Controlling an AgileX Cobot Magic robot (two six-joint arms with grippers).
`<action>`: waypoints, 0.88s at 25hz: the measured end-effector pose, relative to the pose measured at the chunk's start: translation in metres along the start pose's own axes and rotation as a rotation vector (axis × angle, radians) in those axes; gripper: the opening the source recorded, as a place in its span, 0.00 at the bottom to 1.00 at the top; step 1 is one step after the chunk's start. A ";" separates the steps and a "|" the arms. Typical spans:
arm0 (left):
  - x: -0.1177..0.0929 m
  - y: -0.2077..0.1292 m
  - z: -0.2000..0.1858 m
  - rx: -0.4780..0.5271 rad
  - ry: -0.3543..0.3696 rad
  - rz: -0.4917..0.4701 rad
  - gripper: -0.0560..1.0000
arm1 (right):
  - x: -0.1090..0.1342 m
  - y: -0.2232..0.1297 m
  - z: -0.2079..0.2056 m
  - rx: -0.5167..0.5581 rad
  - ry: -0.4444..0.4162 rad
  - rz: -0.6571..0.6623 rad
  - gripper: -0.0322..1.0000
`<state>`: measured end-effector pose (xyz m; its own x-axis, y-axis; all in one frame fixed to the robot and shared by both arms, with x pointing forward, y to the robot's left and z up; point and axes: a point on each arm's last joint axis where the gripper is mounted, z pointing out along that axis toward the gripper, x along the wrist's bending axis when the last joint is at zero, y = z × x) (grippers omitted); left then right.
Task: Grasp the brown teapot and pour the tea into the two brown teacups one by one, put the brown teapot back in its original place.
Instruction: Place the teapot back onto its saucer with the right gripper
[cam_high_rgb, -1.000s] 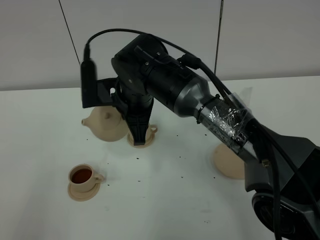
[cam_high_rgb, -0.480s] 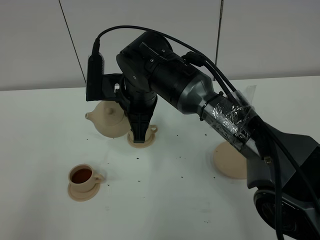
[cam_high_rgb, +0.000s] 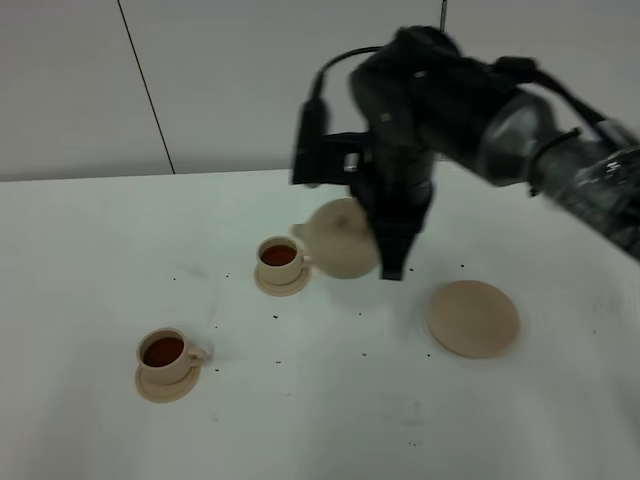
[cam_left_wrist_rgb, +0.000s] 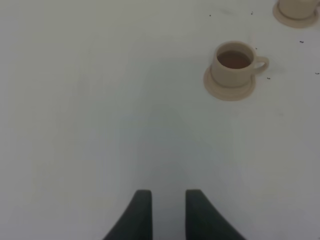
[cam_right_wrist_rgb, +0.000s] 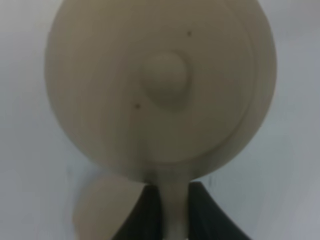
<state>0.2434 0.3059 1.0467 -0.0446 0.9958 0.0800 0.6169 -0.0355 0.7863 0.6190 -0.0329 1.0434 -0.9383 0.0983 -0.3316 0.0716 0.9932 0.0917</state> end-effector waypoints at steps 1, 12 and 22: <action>0.000 0.000 0.000 0.000 0.000 0.000 0.28 | -0.003 -0.011 0.002 0.018 0.011 0.023 0.12; 0.000 0.000 0.000 0.000 0.000 0.000 0.28 | -0.007 -0.074 0.030 0.163 0.096 0.119 0.12; 0.000 0.000 0.000 0.000 0.000 0.001 0.28 | -0.007 -0.092 0.027 0.113 0.124 0.209 0.12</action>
<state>0.2434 0.3059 1.0467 -0.0439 0.9958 0.0809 0.6169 -0.0367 0.7862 0.6283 -0.1229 1.0115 -0.9331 0.3001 -0.1980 0.2986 0.9536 0.0382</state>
